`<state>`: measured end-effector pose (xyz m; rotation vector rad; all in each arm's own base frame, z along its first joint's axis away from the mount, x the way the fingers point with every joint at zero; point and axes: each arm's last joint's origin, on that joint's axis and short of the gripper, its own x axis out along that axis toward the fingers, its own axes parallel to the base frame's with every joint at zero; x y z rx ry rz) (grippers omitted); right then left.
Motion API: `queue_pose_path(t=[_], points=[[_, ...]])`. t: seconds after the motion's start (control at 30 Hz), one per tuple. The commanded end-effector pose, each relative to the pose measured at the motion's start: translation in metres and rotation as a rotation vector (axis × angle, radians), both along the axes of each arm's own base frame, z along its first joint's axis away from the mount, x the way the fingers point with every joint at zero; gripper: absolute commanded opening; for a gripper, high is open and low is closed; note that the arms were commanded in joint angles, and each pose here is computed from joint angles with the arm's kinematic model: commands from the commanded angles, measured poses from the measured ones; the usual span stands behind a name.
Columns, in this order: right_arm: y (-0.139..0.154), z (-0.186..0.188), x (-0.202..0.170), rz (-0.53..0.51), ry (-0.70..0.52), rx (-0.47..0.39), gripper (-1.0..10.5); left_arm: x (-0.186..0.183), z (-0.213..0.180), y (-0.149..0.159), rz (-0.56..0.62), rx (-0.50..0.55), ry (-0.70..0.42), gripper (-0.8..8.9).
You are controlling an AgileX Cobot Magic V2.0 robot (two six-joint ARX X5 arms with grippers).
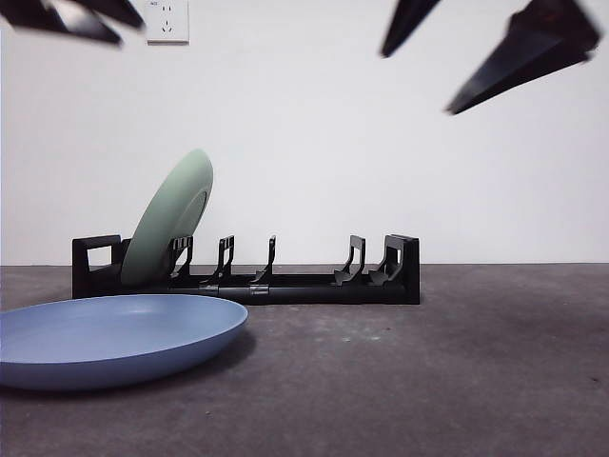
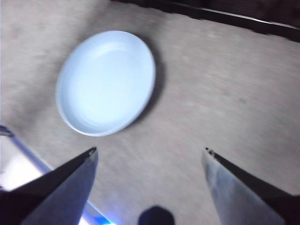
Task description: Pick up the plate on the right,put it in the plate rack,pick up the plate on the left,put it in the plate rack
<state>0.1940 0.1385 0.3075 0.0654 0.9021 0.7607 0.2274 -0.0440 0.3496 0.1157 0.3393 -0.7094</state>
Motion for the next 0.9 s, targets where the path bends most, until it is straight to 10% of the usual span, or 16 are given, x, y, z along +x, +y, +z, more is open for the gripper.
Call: queue_pose_path(t=[0.03,0.4,0.9], points=[[0.011,-0.015,0.014,0.029,0.048,0.040,3.8,-0.033,0.014,0.004,-0.027,0.041,-0.046,2.30],[0.047,-0.079,0.064,0.035,0.164,0.052,3.8,-0.136,0.023,0.017,-0.060,0.113,-0.047,2.30],[0.089,-0.130,0.080,0.062,0.235,0.079,3.7,-0.154,0.020,0.018,-0.073,0.114,-0.015,2.30]])
